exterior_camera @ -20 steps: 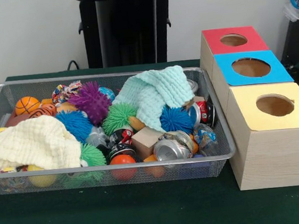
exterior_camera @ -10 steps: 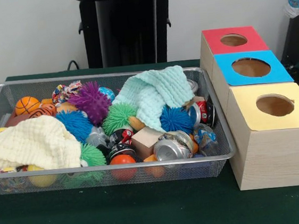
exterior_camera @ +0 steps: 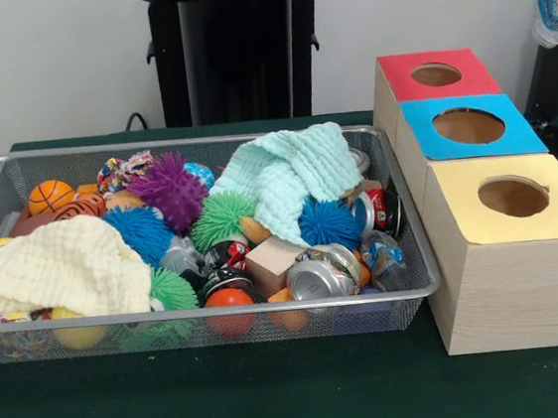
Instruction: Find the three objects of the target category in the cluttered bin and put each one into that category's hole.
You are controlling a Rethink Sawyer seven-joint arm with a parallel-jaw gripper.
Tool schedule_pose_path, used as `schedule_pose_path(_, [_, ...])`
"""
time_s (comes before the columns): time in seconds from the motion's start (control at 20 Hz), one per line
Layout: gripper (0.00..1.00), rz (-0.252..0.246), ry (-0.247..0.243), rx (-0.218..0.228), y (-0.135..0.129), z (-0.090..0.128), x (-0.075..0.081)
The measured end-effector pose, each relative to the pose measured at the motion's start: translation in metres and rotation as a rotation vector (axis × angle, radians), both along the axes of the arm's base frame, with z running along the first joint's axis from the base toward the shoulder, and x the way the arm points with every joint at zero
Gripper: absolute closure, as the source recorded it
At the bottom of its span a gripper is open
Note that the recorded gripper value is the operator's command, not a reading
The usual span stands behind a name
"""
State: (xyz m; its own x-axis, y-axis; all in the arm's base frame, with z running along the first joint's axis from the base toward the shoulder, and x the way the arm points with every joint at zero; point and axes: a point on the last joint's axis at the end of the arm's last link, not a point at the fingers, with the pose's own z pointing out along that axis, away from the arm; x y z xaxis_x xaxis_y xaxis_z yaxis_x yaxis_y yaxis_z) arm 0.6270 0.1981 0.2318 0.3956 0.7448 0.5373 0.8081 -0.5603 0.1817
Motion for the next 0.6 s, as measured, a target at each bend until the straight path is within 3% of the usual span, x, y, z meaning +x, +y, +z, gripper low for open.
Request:
schedule_pose_path(0.15, [1.0,0.064,-0.022,-0.01,-0.009,-0.007,-0.004])
schedule_pose_path(0.25, [1.0,0.078,-0.027,-0.013,-0.014,-0.009,-0.005])
schedule_pose_path(0.6, [1.0,0.069,-0.026,-0.019,-0.04,-0.012,-0.009])
